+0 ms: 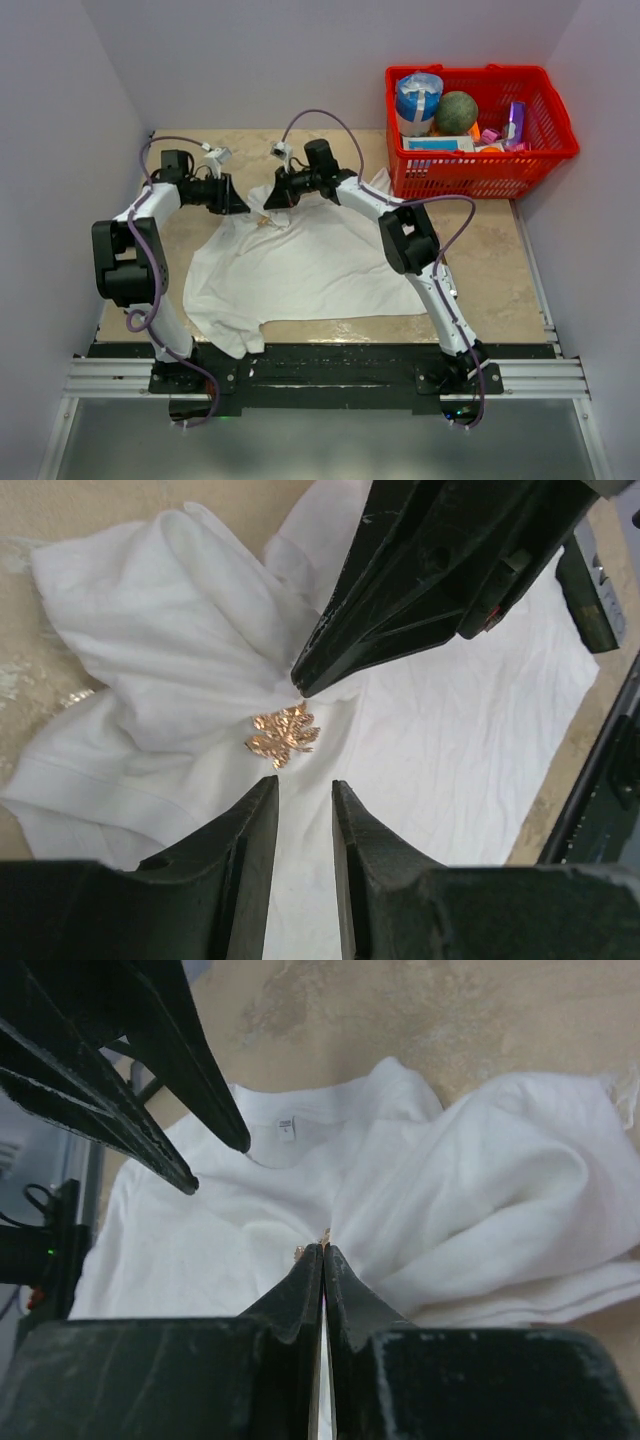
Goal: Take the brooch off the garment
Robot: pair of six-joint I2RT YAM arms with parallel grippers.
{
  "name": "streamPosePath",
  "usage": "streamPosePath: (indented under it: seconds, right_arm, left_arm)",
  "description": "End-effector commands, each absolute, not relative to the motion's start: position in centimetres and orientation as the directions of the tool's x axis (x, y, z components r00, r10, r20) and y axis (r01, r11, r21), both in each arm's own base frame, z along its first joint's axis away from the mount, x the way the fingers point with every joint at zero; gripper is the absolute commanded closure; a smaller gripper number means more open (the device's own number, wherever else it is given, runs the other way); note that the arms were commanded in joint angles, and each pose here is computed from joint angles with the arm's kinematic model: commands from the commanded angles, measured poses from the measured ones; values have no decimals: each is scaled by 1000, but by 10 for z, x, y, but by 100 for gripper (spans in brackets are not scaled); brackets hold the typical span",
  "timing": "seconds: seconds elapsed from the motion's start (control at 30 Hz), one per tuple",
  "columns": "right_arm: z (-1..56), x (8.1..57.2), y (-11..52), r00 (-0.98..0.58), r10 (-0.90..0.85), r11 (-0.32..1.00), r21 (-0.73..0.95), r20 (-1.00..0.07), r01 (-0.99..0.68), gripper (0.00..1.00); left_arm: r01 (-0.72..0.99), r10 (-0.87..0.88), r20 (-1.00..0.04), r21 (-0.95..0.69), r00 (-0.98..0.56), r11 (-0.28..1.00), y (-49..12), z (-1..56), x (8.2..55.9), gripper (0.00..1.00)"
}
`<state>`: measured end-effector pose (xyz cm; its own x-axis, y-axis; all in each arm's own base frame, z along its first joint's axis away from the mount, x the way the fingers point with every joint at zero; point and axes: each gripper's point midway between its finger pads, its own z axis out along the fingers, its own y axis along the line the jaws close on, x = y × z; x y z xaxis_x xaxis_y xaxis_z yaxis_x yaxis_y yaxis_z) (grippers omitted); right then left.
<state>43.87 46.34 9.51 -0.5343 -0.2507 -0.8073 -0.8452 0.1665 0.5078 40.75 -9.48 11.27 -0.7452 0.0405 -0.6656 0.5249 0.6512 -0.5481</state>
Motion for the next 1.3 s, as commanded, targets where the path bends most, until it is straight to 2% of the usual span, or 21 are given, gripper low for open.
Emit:
streamPosePath:
  seconds: [0.0,0.17,0.4,0.47,0.57,0.77,0.97,1.13,1.27]
  right_arm:
    - [112,442,459,-701,-145,108,693,-699,-713,96]
    - [118,458,447,-687,-125,136,673,-716,-727,94]
    - [116,462,440,-686,-129,175,665,-716,-726,91]
    - [113,464,439,-688,-126,183,665,-714,-724,89]
    - [118,466,439,-674,-130,184,651,-727,-737,79]
    - [138,468,427,-621,-141,216,589,-771,-779,77]
    - [132,456,419,-616,-178,218,580,-767,-785,76]
    - [130,449,423,-616,-196,210,581,-763,-786,75]
    - [125,438,427,-621,-219,202,587,-753,-784,74]
  left_arm:
    - [658,148,-788,-376,-597,653,-100,121,435,65]
    - [683,235,-795,-281,-560,674,-97,110,441,65]
    - [697,256,-769,-318,-586,642,-112,90,415,62]
    - [657,233,-762,-311,-605,687,-117,81,417,60]
    - [573,169,-706,-385,-688,723,-123,73,415,60]
    - [470,72,-668,-438,-741,767,-121,73,408,60]
    - [401,32,-610,-480,-792,780,-120,57,411,59]
    - [326,-37,-554,-541,-832,776,-116,44,416,52]
    - [295,-77,-526,-586,-847,754,-118,37,422,51]
